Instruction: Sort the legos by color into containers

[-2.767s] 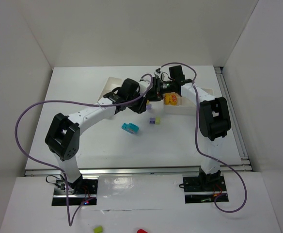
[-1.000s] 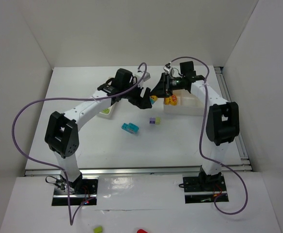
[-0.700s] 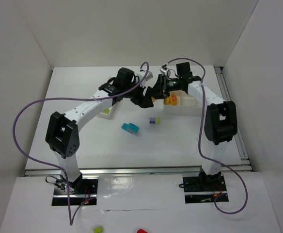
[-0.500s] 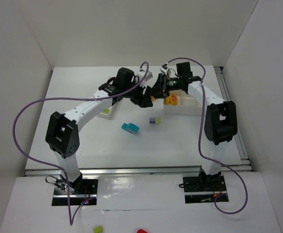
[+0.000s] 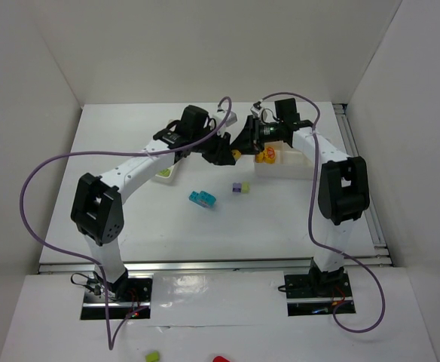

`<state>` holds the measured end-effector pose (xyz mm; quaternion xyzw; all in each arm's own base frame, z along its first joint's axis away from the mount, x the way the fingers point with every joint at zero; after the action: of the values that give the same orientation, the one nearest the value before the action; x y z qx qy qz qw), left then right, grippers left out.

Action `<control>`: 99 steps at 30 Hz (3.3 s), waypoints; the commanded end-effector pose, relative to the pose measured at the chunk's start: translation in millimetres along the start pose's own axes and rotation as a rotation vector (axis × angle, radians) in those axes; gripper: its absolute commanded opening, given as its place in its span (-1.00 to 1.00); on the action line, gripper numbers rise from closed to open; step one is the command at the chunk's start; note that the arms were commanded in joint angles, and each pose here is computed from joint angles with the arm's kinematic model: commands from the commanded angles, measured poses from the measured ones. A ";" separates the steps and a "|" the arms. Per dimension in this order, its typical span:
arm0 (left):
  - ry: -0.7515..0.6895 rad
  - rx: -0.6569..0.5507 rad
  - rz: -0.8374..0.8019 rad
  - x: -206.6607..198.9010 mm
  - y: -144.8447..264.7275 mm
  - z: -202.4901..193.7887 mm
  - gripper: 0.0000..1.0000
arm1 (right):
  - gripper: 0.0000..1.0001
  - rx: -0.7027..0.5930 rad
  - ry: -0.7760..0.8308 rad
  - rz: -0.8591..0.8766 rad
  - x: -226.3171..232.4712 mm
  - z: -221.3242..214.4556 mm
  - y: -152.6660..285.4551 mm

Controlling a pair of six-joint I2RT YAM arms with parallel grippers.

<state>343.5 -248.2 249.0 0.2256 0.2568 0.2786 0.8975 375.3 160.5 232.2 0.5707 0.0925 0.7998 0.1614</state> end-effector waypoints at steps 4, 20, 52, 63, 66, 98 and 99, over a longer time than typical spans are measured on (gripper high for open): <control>0.004 -0.052 -0.046 2.1 4.0 12.9 -1.00 | 0.26 0.014 0.048 0.011 6.8 -7.0 2.4; 0.031 -0.036 -0.014 17.2 12.1 3.1 -1.00 | -0.71 -0.066 0.062 -0.097 7.5 -3.3 21.2; 0.372 0.076 0.273 77.9 27.9 -3.3 -1.00 | 0.43 -0.444 0.093 -0.944 -33.6 45.8 64.3; 0.407 0.116 0.301 85.2 31.2 -15.2 -1.00 | 0.46 -0.502 0.137 -0.917 -11.3 33.3 68.4; 0.412 0.125 0.302 85.6 30.4 -18.7 -1.00 | 0.52 -0.484 0.138 -0.939 -10.8 27.8 67.6; 0.370 0.033 -0.091 45.0 -23.7 51.9 -1.00 | 0.47 -0.620 -0.097 -1.148 -21.9 3.7 126.0; 0.358 0.036 -0.124 35.1 -32.3 53.9 -1.00 | 0.45 -0.605 -0.094 -1.121 -22.0 3.5 126.9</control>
<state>417.8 -233.1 247.2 0.2011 0.4260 0.3338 0.8165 377.3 50.9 242.9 0.3925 0.1643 0.5775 0.6967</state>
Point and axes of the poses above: each gripper's point midway between its finger pads, its own y axis back along the fingers, its own x axis along the line the jaws close on, z = x × y, the point moved 10 cm from there along y, back along the fingers, and after that the axes turned 3 degrees about y, right-handed, at the moved point
